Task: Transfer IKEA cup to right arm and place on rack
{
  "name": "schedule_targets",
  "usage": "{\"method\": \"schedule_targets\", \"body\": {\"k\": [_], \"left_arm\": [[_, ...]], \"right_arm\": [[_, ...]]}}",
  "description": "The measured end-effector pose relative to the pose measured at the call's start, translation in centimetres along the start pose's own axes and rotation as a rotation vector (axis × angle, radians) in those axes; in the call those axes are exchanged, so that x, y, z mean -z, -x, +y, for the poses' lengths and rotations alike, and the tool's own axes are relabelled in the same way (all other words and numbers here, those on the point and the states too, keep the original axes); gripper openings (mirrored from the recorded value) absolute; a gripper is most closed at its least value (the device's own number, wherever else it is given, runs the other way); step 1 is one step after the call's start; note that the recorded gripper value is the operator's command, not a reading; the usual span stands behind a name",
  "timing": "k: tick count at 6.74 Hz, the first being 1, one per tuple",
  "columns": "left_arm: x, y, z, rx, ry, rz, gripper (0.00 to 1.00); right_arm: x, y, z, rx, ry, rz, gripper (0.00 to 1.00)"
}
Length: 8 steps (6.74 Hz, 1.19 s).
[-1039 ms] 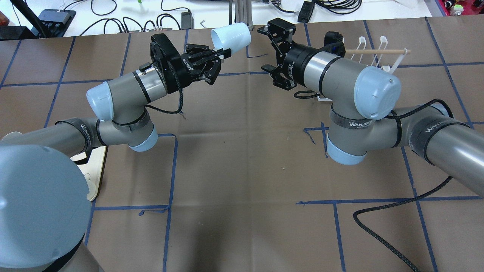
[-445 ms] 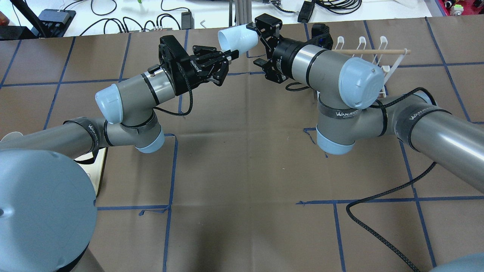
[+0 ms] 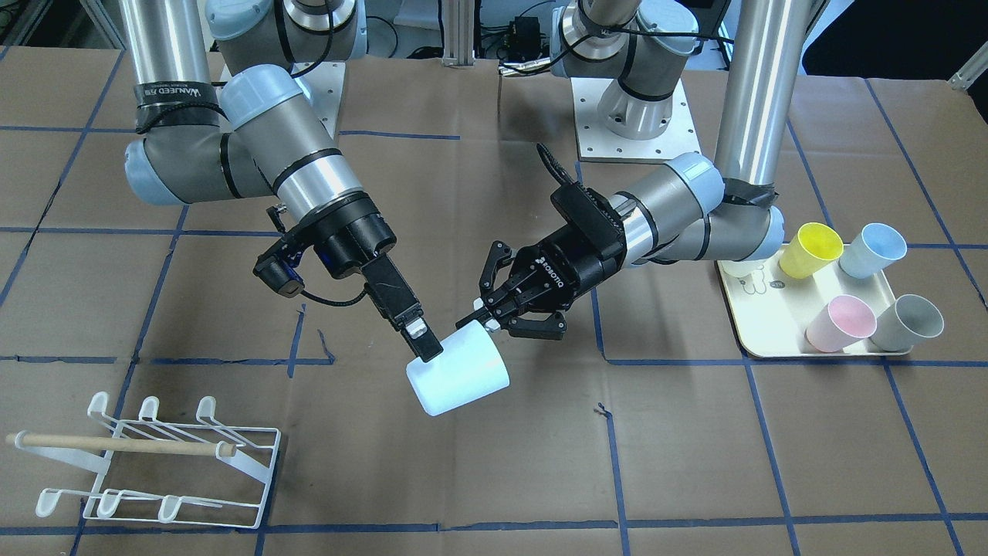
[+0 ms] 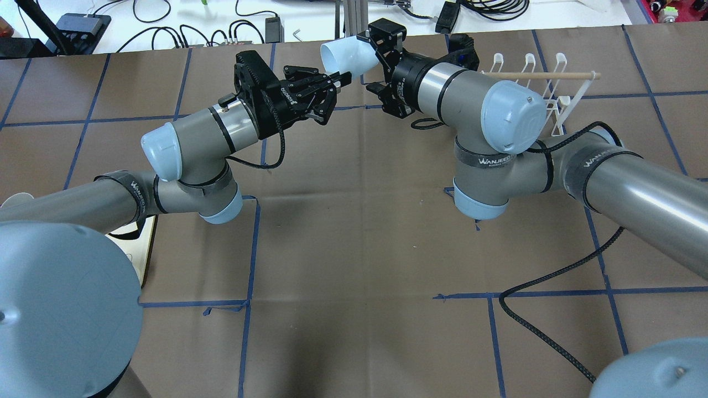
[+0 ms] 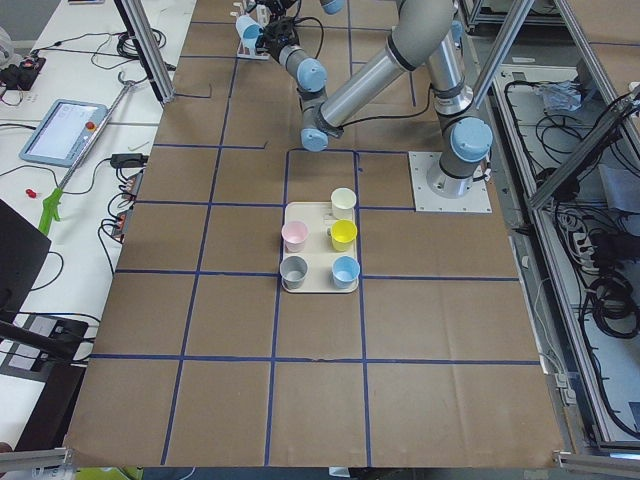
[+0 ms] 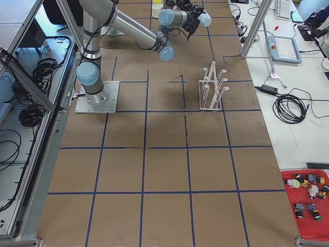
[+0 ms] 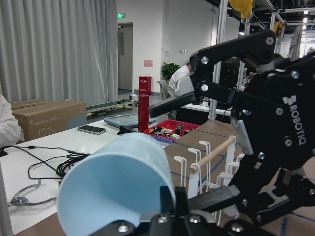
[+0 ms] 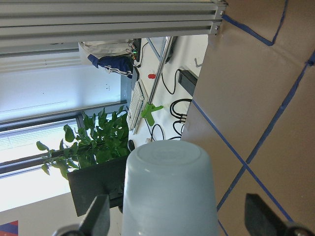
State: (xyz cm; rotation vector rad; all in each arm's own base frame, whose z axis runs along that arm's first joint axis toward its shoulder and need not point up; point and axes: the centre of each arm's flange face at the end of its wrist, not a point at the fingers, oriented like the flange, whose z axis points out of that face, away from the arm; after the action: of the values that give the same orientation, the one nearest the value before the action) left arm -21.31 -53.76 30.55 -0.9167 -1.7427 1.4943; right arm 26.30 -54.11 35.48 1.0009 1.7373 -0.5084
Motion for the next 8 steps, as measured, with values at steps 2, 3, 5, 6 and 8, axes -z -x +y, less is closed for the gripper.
{"method": "schedule_targets", "body": {"k": [2,3,5,6,8], "left_arm": [[0.0,0.0,-0.1,-0.001,-0.001,0.0,0.0],[0.0,0.0,-0.1,-0.001,-0.001,-0.001,0.0],[0.0,0.0,-0.1,-0.002,-0.001,-0.002,0.0],[0.0,0.0,-0.1,-0.002,-0.001,-0.001,0.0],[0.0,0.1,-0.1,-0.002,-0.001,-0.001,0.01]], "right_arm": [[-0.9,0.3,-0.4,-0.001,-0.001,-0.006,0.96],[-1.2,0.3,-0.5,-0.001,0.0,-0.006,0.96],[-2.1,0.4,-0.9,0.0,0.0,-0.007,0.96],[-2.4,0.5,-1.0,0.0,0.001,-0.008,0.96],[-2.9,0.4,-0.2,0.005,0.01,-0.003,0.95]]}}
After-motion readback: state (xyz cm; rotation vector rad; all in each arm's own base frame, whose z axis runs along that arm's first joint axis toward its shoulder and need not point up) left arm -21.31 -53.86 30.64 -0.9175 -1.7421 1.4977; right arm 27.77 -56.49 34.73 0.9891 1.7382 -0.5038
